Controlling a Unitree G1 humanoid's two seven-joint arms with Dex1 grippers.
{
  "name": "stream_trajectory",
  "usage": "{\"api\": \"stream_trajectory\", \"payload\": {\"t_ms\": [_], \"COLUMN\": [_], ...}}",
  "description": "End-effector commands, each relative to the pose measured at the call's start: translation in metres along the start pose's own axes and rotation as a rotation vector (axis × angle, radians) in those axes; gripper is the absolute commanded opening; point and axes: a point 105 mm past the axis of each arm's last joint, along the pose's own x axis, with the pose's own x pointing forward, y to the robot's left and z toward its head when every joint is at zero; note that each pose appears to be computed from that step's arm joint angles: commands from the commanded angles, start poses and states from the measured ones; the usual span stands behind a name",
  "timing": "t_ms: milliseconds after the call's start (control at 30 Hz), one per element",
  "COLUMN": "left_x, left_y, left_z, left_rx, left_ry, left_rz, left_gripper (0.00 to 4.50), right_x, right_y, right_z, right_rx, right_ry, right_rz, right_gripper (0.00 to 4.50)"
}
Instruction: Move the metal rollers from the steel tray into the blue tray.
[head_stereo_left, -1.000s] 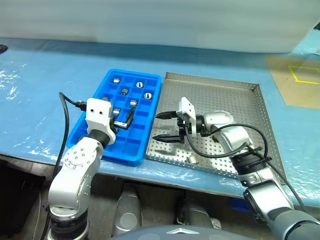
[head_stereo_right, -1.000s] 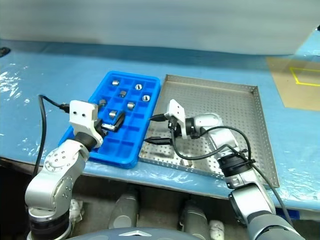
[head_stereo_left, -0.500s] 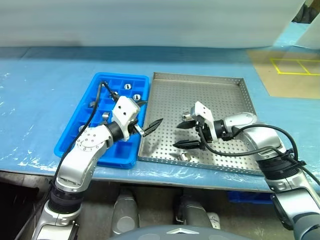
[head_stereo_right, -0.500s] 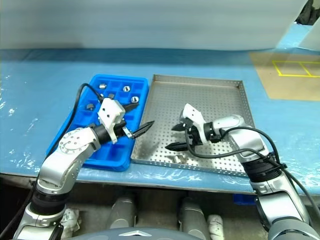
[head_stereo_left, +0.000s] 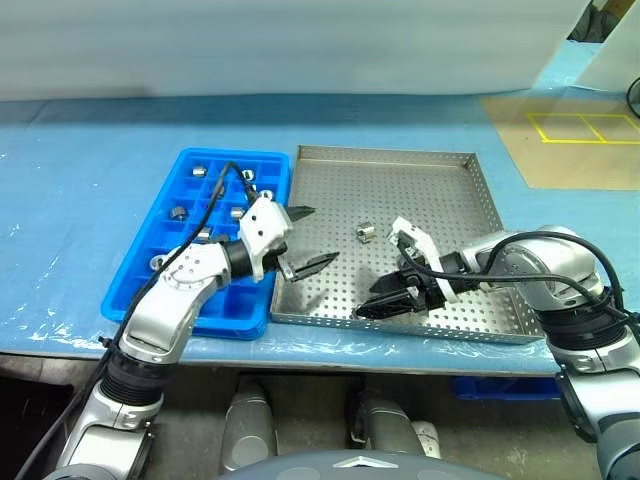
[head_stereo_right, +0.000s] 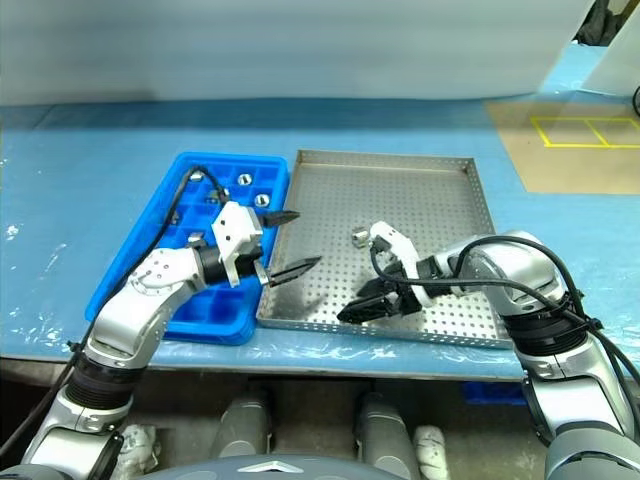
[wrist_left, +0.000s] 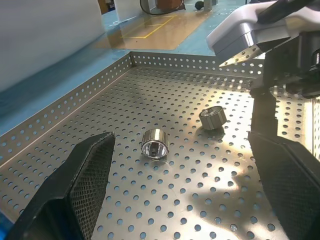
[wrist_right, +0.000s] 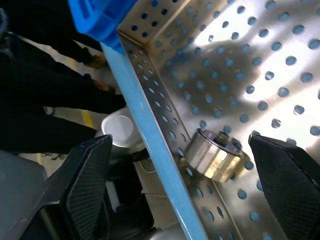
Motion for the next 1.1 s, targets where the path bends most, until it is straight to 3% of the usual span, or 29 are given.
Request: {"api": "stream_trajectory", "payload": {"t_ms": [33, 167, 367, 733, 1100], "left_x": [0.002, 0.005, 0.006, 0.004, 0.004], "left_y": [-0.001, -0.002, 0.0, 0.001, 0.003], "left_z": [0.012, 0.012, 0.009, 0.005, 0.001], "left_rx": [0.046, 0.068, 0.075, 0.081, 0.092], "left_ry": [-0.037, -0.027, -0.017, -0.003, 0.009], "left_rz": [-0.011, -0.01, 0.001, 0.01, 0.027], "left_gripper": [4.46, 4.46, 4.46, 4.46, 4.46], "right_x": [-0.004, -0.006, -0.004, 0.0, 0.007], "right_y": [-0.004, -0.018, -0.019, -0.014, -0.019], "right_z": [0.007, 0.006, 0.008, 0.014, -0.004], "right_rx": [-0.042, -0.126, -0.329, -0.477, -0.553], "right_ry": [-0.007, 0.022, 0.044, 0.026, 0.083], "right_rz": [-0.073, -0.182, -0.204, -0.176, -0.153], "right_gripper": [4.5, 4.5, 4.5, 4.5, 4.5]}}
